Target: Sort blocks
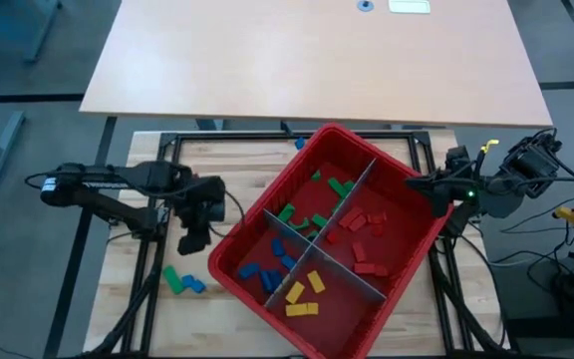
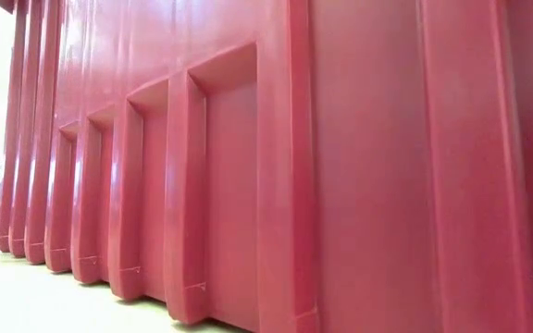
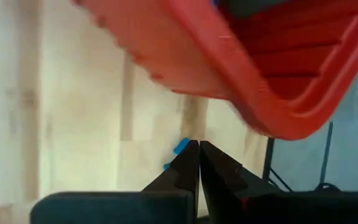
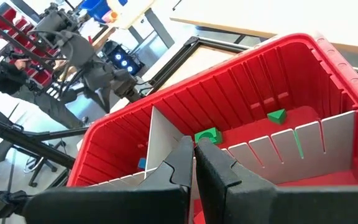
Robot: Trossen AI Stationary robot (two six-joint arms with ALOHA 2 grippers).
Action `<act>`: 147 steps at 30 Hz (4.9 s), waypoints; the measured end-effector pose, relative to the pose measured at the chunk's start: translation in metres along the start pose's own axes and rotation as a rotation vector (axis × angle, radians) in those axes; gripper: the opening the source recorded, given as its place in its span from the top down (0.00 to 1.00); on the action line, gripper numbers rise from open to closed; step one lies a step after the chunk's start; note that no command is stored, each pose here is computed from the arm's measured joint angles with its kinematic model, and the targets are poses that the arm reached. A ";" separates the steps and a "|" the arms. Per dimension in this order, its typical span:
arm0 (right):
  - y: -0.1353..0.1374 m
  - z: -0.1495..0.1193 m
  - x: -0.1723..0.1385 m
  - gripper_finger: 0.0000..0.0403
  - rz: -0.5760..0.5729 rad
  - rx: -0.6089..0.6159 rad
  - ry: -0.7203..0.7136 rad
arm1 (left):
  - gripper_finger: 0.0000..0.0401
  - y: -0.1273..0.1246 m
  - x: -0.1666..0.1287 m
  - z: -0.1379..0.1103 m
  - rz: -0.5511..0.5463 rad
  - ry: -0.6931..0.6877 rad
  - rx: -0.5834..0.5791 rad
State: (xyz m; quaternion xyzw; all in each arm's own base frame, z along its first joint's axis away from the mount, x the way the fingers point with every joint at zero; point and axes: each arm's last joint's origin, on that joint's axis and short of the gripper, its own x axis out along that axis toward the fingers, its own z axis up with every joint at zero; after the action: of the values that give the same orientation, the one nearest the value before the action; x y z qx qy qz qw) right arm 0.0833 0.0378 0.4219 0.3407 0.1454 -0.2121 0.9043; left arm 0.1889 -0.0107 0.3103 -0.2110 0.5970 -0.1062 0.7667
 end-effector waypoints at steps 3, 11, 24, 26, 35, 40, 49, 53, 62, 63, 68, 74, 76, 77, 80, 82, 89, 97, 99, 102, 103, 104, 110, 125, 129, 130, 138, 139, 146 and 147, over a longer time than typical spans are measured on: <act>0.000 0.000 0.000 1.00 0.000 -0.002 0.000 | 1.00 -0.008 0.008 0.005 -0.026 -0.021 0.025; 0.001 0.001 0.000 1.00 0.009 0.012 -0.005 | 1.00 -0.017 0.025 0.036 -0.109 -0.142 0.081; 0.013 0.004 -0.001 1.00 0.126 0.039 0.016 | 1.00 -0.020 0.045 0.068 -0.110 -0.165 0.154; 0.015 0.000 0.001 1.00 0.141 0.021 0.089 | 1.00 -0.019 0.044 0.067 -0.096 -0.169 0.153; -0.004 -0.032 0.014 1.00 -0.248 -0.008 0.415 | 1.00 -0.018 0.032 0.054 -0.026 -0.154 0.132; -0.008 -0.040 0.022 1.00 -0.327 -0.003 0.433 | 1.00 -0.016 0.023 0.040 0.039 -0.122 0.102; -0.015 -0.040 0.041 1.00 -0.444 -0.025 0.409 | 1.00 -0.018 0.002 0.023 0.038 -0.167 0.034; -0.016 -0.039 0.054 1.00 -0.516 -0.053 0.402 | 1.00 -0.021 -0.007 0.020 0.034 -0.209 0.028; -0.022 -0.041 0.101 1.00 -0.723 -0.156 0.473 | 1.00 -0.022 -0.011 0.017 0.042 -0.226 0.012; -0.024 -0.040 0.106 1.00 -0.745 -0.156 0.484 | 1.00 -0.022 -0.011 0.017 0.042 -0.225 0.011; -0.037 -0.034 0.121 1.00 -0.831 -0.150 0.516 | 1.00 -0.022 -0.012 0.017 0.040 -0.229 0.009; -0.056 -0.017 0.125 1.00 -0.905 -0.095 0.507 | 1.00 -0.022 -0.014 0.014 0.037 -0.238 0.012; -0.063 -0.011 0.126 1.00 -0.927 -0.083 0.513 | 1.00 -0.023 -0.015 0.014 0.037 -0.239 0.012; -0.067 -0.008 0.127 1.00 -0.933 -0.078 0.522 | 1.00 -0.023 -0.015 0.014 0.037 -0.239 0.012; -0.076 0.001 0.130 1.00 -0.945 -0.081 0.542 | 1.00 -0.023 -0.015 0.014 0.037 -0.239 0.013; -0.082 0.005 0.131 1.00 -0.961 -0.085 0.548 | 1.00 -0.023 -0.014 0.014 0.037 -0.239 0.012; -0.102 0.022 0.136 1.00 -0.982 -0.069 0.521 | 1.00 -0.023 -0.014 0.014 0.039 -0.239 0.022; -0.128 0.043 0.151 1.00 -0.975 -0.057 0.493 | 1.00 -0.023 -0.014 0.014 0.038 -0.239 0.018; -0.133 0.047 0.156 1.00 -0.966 -0.053 0.498 | 1.00 -0.023 -0.014 0.014 0.038 -0.239 0.014; -0.137 0.049 0.161 1.00 -0.956 -0.057 0.506 | 1.00 -0.023 -0.014 0.014 0.037 -0.239 0.010; -0.137 0.049 0.162 1.00 -0.951 -0.056 0.507 | 1.00 -0.023 -0.014 0.014 0.037 -0.239 0.010; -0.137 0.048 0.162 1.00 -0.943 -0.051 0.509 | 1.00 -0.022 -0.014 0.014 0.037 -0.238 0.010; -0.125 0.040 0.153 1.00 -0.845 0.012 0.548 | 1.00 -0.023 -0.014 0.014 0.037 -0.239 0.010; -0.128 0.035 0.156 1.00 -0.891 0.004 0.646 | 1.00 -0.021 -0.014 0.015 0.085 -0.260 0.014; -0.143 0.040 0.165 1.00 -0.923 0.004 0.672 | 1.00 -0.021 -0.014 0.015 0.086 -0.259 0.014; -0.147 0.042 0.167 1.00 -0.926 0.005 0.673 | 1.00 -0.021 -0.014 0.015 0.086 -0.259 0.014; -0.174 0.059 0.173 1.00 -0.919 0.051 0.592 | 1.00 -0.021 -0.014 0.015 0.086 -0.259 0.010; -0.177 0.062 0.173 1.00 -0.920 0.054 0.577 | 1.00 -0.021 -0.014 0.015 0.086 -0.259 0.009; -0.195 0.074 0.173 1.00 -0.902 0.088 0.517 | 1.00 -0.022 -0.014 0.016 0.083 -0.270 0.009; -0.197 0.076 0.174 1.00 -0.897 0.092 0.507 | 1.00 -0.022 -0.014 0.017 0.081 -0.275 0.011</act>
State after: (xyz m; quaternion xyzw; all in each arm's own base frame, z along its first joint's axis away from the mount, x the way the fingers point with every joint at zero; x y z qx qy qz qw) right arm 0.1479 -0.1969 0.2970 0.3252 0.4824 -0.4960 0.6446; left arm 0.2031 -0.0209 0.3360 -0.1951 0.4938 -0.0485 0.8460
